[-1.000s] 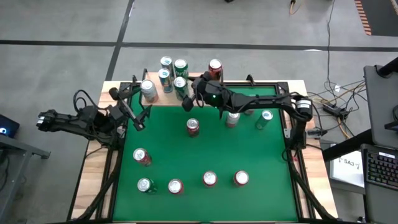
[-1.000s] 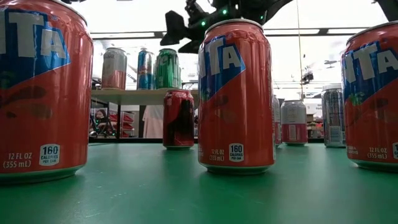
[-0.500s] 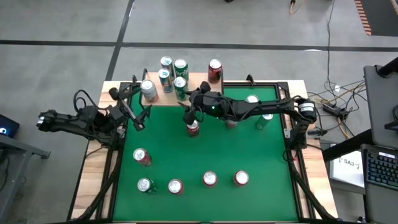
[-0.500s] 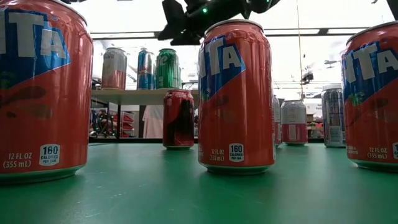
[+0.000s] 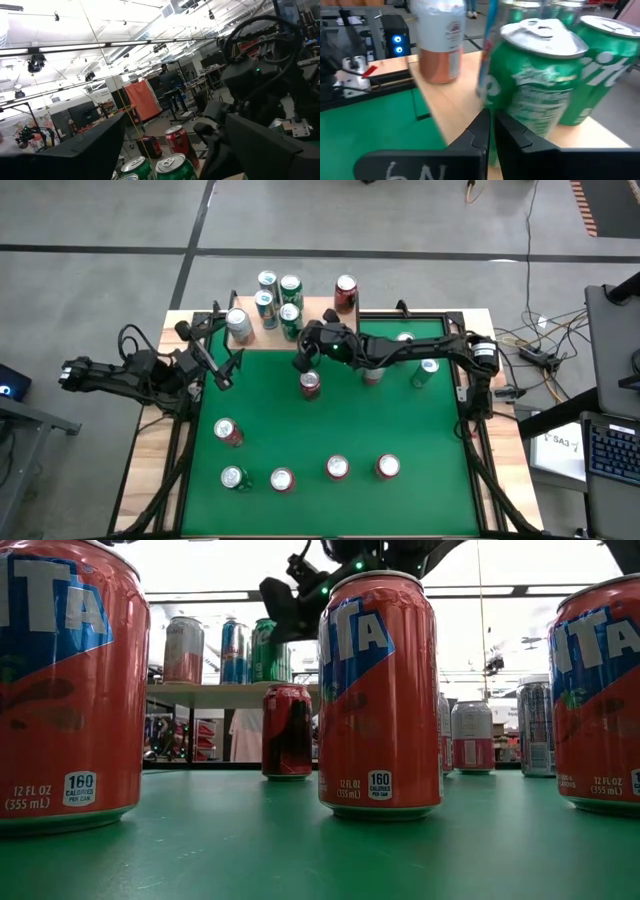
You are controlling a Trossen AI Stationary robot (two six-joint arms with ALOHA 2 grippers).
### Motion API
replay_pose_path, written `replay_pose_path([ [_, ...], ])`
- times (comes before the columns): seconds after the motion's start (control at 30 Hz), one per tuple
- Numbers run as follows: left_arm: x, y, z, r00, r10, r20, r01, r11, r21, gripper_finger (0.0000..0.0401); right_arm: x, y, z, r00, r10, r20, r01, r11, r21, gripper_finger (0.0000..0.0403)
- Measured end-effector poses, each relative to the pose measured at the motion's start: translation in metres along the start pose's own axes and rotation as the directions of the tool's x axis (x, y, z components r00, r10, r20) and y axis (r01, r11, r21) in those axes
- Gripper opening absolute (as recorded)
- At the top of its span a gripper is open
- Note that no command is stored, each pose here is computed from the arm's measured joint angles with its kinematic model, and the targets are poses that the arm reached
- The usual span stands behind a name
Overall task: Place canned beverage on shelf
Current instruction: Put the white and red can on the shelf
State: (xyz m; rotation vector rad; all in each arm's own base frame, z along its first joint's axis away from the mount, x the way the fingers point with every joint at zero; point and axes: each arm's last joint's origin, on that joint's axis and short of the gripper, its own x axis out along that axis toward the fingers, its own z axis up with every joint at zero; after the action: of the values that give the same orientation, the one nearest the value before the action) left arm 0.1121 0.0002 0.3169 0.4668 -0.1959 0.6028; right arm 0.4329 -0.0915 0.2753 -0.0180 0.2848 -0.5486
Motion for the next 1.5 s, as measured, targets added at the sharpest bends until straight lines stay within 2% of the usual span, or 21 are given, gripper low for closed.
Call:
replay_pose_path([
  [0.3,-0.001,0.001,0.000,1.000,0.001,0.001,-0.001,1.000,0.002,0.0326,0.004,-0.010,-0.001,1.000,-0.030,-0.005,0.030,1.000,0.004,0.0009],
  [0.5,-0.001,0.001,0.000,1.000,0.001,0.000,-0.001,1.000,0.003,0.0326,0.004,-0.014,-0.001,0.992,-0.129,-0.006,0.128,0.991,-0.031,0.0009],
  [1.5,-0.001,0.001,0.000,1.000,0.001,0.001,-0.001,1.000,0.002,0.0326,0.007,-0.023,0.000,0.989,-0.151,0.006,0.151,0.988,-0.030,0.0009],
])
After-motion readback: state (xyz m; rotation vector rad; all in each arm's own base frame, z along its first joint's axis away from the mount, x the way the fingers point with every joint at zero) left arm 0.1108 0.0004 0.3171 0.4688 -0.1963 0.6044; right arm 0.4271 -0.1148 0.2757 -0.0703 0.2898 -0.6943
